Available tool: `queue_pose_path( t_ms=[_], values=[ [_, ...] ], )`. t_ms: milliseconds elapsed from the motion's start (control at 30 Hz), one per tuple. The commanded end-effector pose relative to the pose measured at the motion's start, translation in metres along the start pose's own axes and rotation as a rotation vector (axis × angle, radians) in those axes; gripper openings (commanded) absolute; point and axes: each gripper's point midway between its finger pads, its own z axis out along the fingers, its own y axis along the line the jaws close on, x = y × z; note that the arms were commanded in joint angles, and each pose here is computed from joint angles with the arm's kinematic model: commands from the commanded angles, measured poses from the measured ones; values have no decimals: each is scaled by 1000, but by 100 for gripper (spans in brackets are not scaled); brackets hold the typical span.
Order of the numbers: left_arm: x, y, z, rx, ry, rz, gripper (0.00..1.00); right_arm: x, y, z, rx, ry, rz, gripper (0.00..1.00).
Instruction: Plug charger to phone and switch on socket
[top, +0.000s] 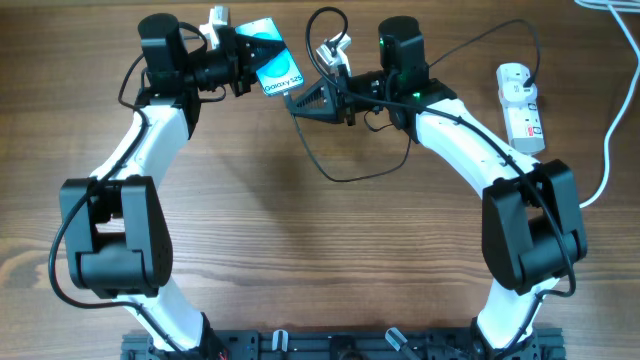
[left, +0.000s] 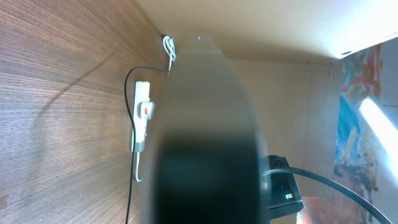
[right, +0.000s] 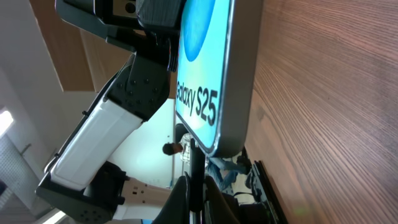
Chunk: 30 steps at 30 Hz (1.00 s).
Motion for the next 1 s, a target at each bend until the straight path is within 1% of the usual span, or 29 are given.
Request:
queue_pose_path(
  t_ms=[0, 133, 333, 633, 767, 967],
  values=[
    [6, -9, -1, 21, 40, 45, 4, -4, 9, -3, 9, -32, -26, 4],
    [6, -9, -1, 21, 39, 46, 4, -4, 9, -3, 8, -33, -7, 4],
    [6, -9, -1, 21, 39, 46, 4, 0, 19, -3, -27, 5, -25, 4],
    [6, -9, -1, 20, 37, 45, 4, 1, 19, -3, -29, 12, -32, 4],
    [-2, -8, -10, 20, 15, 24, 4, 6, 21, -3, -41, 35, -49, 4],
    [-2, -8, -13, 23, 18, 14, 4, 5, 20, -3, -39, 30, -56, 4]
  ],
)
